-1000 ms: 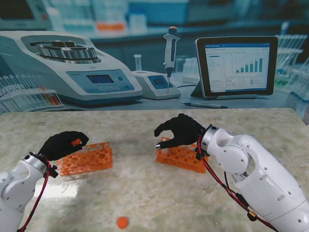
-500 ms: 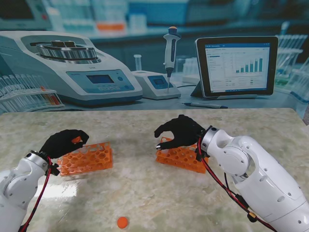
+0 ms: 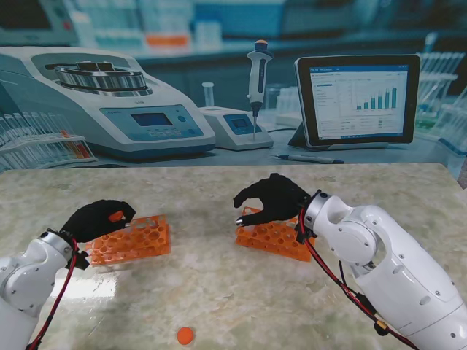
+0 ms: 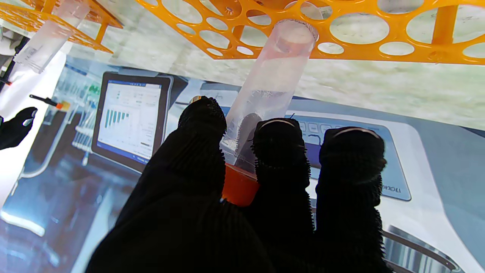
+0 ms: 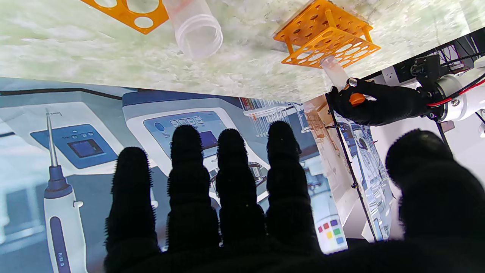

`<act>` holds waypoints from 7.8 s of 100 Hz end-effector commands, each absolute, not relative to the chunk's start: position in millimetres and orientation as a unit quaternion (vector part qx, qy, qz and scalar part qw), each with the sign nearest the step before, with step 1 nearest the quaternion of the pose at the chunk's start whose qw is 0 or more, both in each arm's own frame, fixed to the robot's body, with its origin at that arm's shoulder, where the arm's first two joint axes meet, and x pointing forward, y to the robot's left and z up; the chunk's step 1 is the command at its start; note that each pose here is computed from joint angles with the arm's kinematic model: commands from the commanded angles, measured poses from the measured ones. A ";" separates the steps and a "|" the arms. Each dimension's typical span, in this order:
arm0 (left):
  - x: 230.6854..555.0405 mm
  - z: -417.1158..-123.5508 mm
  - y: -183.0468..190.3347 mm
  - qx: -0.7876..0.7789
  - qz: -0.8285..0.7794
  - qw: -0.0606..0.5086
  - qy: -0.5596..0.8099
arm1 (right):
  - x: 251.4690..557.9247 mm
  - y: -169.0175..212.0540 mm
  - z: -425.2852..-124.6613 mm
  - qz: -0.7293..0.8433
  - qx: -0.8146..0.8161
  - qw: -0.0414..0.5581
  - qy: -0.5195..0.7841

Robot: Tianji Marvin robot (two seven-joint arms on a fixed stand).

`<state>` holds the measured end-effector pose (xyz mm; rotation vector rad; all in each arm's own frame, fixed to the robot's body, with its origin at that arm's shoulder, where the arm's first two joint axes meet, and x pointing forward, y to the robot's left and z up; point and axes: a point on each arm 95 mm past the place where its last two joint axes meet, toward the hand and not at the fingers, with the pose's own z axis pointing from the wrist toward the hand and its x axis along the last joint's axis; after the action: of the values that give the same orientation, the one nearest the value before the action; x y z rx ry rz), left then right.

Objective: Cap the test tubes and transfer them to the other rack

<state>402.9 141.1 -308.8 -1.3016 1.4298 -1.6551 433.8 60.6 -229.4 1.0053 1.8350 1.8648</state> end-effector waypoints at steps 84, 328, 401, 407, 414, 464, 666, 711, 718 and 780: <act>400.9 -323.2 144.3 -0.503 -0.591 0.288 0.561 | 427.6 57.0 -229.7 0.655 0.350 0.170 0.648; 437.3 -323.8 139.8 -0.493 -0.584 0.287 0.577 | 414.0 50.4 -228.5 0.662 0.338 0.174 0.646; 423.0 -279.1 102.0 -0.424 -0.651 0.263 0.573 | 402.9 33.0 -226.6 0.671 0.342 0.195 0.628; 422.1 -276.9 97.0 -0.420 -0.656 0.259 0.571 | 401.6 30.5 -227.4 0.673 0.342 0.198 0.625; 421.6 -275.2 90.8 -0.417 -0.661 0.253 0.570 | 399.9 27.7 -228.7 0.673 0.343 0.202 0.623; 422.5 -280.6 34.9 -0.441 -0.671 0.190 0.564 | 392.9 5.4 -250.9 0.673 0.365 0.220 0.605; 422.2 -320.8 -28.0 -0.486 -0.701 0.120 0.508 | 449.0 24.6 -350.8 0.650 0.417 0.276 0.572; 421.3 -321.4 -25.0 -0.488 -0.698 0.123 0.510 | 452.2 40.0 -359.2 0.658 0.407 0.271 0.573; 421.6 -321.7 -24.8 -0.488 -0.697 0.123 0.511 | 452.9 42.4 -361.0 0.660 0.406 0.270 0.571; 423.3 -323.1 -23.3 -0.488 -0.693 0.126 0.515 | 459.1 61.5 -376.5 0.664 0.403 0.261 0.573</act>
<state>423.1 -23.5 -323.0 -1.4203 1.4925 -2.0244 459.9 56.2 -373.3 1.0773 1.5500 1.7956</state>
